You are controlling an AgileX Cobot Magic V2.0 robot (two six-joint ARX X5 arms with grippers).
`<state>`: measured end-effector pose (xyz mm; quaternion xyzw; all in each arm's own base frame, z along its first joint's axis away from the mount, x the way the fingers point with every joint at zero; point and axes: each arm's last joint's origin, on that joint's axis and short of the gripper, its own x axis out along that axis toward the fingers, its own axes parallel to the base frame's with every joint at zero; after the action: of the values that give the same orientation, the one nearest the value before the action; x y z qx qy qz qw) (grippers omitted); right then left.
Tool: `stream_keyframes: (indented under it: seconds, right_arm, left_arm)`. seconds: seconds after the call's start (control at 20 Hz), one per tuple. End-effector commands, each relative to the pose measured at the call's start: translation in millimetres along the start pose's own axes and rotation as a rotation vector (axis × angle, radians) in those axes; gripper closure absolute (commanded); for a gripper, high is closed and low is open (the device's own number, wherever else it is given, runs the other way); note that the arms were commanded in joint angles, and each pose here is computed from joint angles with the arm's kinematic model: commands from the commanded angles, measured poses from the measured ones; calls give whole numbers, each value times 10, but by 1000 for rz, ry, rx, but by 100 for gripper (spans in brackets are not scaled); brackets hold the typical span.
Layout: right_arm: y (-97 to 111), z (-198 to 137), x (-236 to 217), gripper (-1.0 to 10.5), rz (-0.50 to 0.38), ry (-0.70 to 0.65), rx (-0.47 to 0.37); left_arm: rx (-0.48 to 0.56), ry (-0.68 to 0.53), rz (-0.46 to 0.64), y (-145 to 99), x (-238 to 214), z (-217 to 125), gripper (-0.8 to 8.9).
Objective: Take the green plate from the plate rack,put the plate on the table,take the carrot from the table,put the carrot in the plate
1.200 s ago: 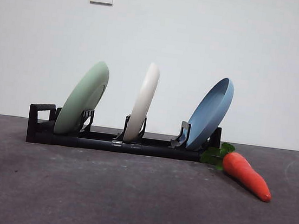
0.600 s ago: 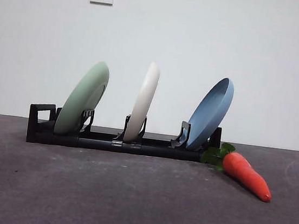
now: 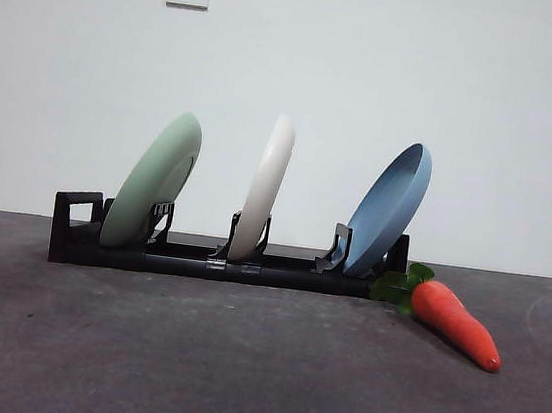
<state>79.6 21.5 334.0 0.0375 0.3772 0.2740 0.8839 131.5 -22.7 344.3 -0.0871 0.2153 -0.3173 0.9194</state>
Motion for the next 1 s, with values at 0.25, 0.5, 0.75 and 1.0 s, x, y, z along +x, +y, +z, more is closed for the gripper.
stream_keyframes:
  seconds: [0.25,0.5,0.75,1.0]
  right_arm:
    - [-28,41,51,379,1,23,10]
    - [-57,70,103,379,3,48,23]
    - [-69,82,125,379,3,59,38]
    - [-70,82,125,379,0,59,39]
  left_arm:
    - [37,8,7,292,712,381,276]
    - [66,28,37,510,1428,631,278]
    - [109,94,138,714,2136,641,279]
    - [108,125,185,858,2522,449,284]
